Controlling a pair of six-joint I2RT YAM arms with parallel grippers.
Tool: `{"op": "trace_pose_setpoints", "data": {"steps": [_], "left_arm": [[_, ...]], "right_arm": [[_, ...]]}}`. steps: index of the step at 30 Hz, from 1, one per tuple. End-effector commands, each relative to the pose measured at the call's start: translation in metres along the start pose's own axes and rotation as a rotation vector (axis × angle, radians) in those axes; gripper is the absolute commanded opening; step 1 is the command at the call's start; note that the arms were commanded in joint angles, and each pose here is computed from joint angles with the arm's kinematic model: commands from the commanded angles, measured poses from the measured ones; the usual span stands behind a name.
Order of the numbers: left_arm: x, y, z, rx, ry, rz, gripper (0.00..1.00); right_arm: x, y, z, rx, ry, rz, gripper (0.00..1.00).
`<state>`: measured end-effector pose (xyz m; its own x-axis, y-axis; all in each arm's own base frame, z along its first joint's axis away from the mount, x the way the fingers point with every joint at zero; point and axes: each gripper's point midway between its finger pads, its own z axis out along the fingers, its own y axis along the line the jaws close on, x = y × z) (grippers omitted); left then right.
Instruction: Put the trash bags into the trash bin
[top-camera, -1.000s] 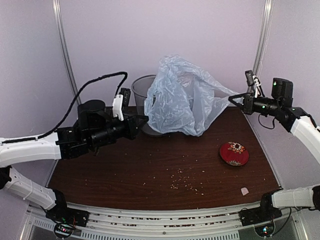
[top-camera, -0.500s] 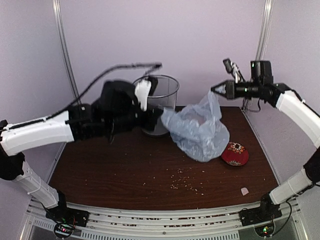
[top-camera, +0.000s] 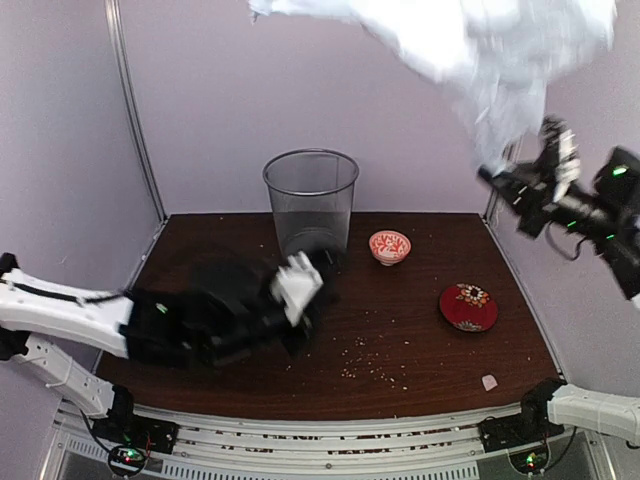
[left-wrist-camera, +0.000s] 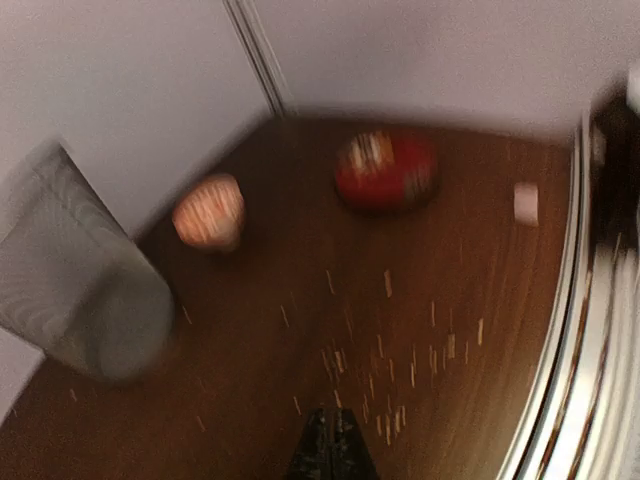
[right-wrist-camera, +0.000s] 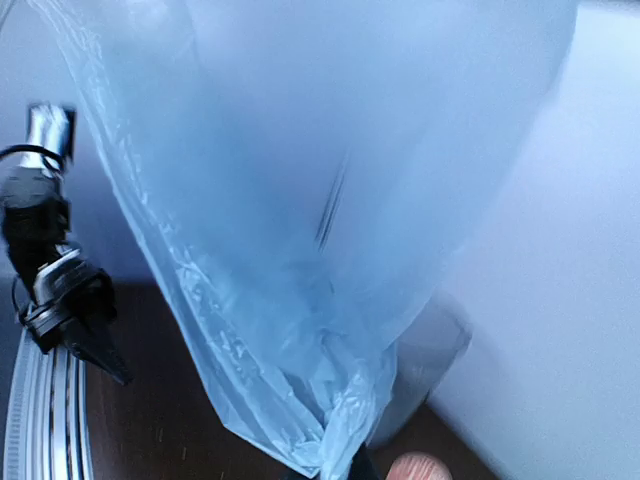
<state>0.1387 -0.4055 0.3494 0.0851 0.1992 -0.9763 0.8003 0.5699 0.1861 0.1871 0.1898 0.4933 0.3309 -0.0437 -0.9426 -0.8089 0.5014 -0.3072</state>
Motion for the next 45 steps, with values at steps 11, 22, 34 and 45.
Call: {"op": "trace_pose_setpoints", "data": {"steps": [11, 22, 34, 45], "left_arm": [[0.157, -0.045, -0.024, 0.039, 0.298, -0.085, 0.0], [0.144, -0.002, 0.002, -0.007, 0.135, -0.419, 0.63], [0.149, 0.011, 0.056, 0.144, -0.041, -0.53, 0.88], [0.205, 0.024, 0.069, 0.242, 0.032, -0.775, 0.88]], "right_arm": [[0.249, 0.096, -0.046, -0.313, 0.683, 0.194, 0.0], [0.227, 0.085, -0.016, -0.349, 0.624, 0.264, 0.0], [0.191, 0.099, 0.035, -0.593, 0.588, 0.381, 0.0], [0.207, 0.104, 0.025, -0.584, 0.66, 0.353, 0.0]]}}
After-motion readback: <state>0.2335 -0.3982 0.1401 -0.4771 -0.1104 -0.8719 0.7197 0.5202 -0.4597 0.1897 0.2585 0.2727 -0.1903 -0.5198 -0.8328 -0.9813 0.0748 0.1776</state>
